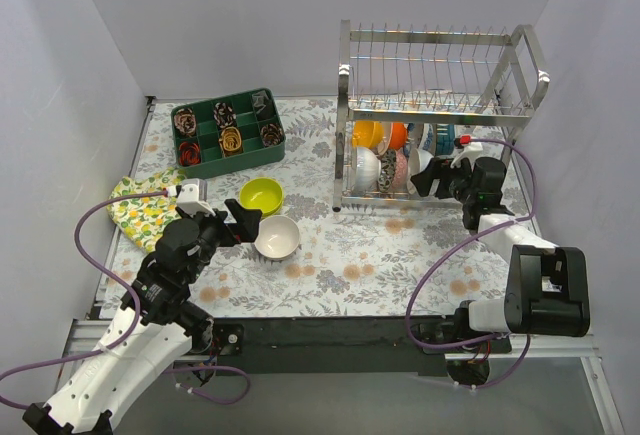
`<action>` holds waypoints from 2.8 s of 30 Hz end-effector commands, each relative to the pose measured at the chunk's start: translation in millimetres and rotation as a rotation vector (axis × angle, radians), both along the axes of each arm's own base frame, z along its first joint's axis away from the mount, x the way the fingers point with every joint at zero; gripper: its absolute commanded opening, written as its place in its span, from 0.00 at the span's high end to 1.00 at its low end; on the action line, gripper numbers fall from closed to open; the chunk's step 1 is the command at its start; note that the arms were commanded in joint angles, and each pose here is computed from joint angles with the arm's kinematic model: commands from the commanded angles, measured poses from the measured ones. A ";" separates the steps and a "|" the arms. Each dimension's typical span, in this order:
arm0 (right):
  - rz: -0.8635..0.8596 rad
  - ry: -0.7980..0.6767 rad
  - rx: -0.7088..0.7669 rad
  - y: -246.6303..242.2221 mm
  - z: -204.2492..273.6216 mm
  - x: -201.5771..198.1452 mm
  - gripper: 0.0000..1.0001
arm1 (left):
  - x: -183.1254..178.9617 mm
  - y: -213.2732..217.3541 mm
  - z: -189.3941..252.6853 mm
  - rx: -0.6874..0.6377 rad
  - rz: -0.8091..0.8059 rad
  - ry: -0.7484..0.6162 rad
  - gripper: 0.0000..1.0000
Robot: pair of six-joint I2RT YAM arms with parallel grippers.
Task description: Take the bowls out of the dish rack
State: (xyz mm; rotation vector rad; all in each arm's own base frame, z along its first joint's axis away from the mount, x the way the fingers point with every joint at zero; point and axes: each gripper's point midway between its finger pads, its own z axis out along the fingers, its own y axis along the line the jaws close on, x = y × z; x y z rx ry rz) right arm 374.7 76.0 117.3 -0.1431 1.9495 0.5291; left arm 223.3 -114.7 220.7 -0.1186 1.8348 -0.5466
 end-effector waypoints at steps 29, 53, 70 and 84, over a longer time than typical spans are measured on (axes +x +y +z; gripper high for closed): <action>-0.157 -0.262 -0.067 -12.2 89.4 -36.3 0.80 | 3.9 -9.5 -9.3 0.032 -0.050 0.032 0.02; 0.330 -0.105 0.481 82.8 86.6 -156.3 0.80 | 4.0 -107.6 -19.6 -0.215 -0.354 0.235 0.02; 0.555 -0.017 0.667 107.2 73.3 -206.9 0.78 | 3.0 -210.5 -45.7 -0.301 -0.325 0.277 0.05; 0.579 0.028 0.695 110.6 55.7 -221.0 0.76 | -11.5 -257.7 -66.5 -0.340 -0.377 0.298 0.46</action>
